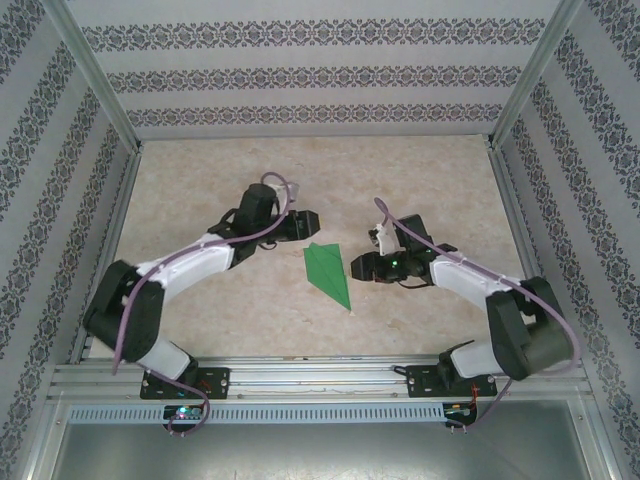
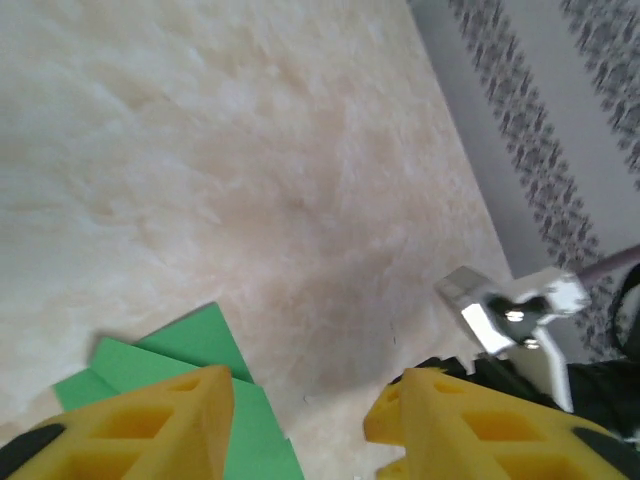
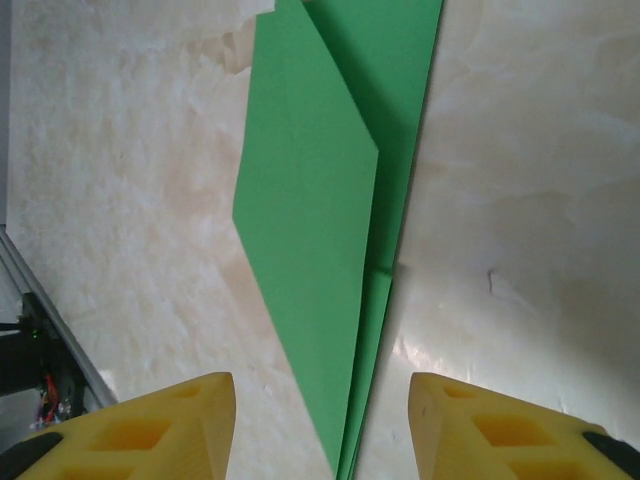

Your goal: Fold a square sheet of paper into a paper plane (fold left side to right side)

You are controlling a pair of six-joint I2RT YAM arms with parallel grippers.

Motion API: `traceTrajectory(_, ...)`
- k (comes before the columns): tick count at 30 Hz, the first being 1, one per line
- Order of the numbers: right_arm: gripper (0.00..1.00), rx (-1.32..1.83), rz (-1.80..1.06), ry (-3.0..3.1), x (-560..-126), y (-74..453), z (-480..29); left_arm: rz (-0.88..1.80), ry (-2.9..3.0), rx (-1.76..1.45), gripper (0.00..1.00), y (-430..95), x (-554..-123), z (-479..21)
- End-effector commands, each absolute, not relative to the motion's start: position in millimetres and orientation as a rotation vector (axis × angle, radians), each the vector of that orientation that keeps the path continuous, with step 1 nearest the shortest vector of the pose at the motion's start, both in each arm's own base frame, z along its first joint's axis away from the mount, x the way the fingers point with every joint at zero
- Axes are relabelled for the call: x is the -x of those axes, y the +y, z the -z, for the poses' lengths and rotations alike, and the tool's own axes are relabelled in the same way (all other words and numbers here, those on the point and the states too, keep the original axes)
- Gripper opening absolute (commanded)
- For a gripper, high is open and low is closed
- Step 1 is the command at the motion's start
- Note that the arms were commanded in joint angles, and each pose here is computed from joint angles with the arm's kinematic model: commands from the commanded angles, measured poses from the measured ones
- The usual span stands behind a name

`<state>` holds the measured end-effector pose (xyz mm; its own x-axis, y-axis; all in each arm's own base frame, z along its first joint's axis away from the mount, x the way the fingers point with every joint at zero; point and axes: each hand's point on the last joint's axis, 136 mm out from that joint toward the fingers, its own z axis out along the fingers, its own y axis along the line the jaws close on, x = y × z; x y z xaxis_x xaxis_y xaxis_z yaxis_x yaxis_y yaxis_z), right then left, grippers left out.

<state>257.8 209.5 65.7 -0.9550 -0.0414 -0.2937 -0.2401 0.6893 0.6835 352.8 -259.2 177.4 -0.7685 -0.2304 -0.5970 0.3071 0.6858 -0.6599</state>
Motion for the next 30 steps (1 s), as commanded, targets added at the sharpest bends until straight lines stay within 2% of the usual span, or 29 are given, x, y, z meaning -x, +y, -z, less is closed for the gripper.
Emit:
traceTrajectory(1, 0.49, 0.328, -1.151, 2.543, -278.8, 226.6, -75.2, 0.942, 2.136, 0.015, 0.52, -233.2, -354.2, -176.5)
traceTrajectory(8, 0.43, 0.339, -1.172, 2.605, -287.5, 241.2, -50.2, 0.956, 2.098, 0.136, 0.55, -201.1, -338.3, -166.1)
traceTrajectory(16, 0.36, 0.355, -1.198, 2.629, -289.7, 252.5, -40.8, 0.954, 2.11, 0.148, 0.55, -192.7, -335.3, -163.2)
traceTrajectory(21, 0.23, 0.354, -1.206, 2.627, -289.3, 253.6, -40.0, 0.961, 2.104, 0.142, 0.55, -192.9, -335.3, -166.1)
traceTrajectory(26, 0.02, 0.37, -1.215, 2.57, -292.4, 252.6, -58.3, 0.994, 2.063, 0.114, 0.55, -194.8, -333.7, -180.9)
traceTrajectory(30, 0.0, 0.407, -1.258, 2.441, -297.4, 250.9, -96.4, 1.05, 1.976, 0.067, 0.59, -197.3, -329.7, -208.1)
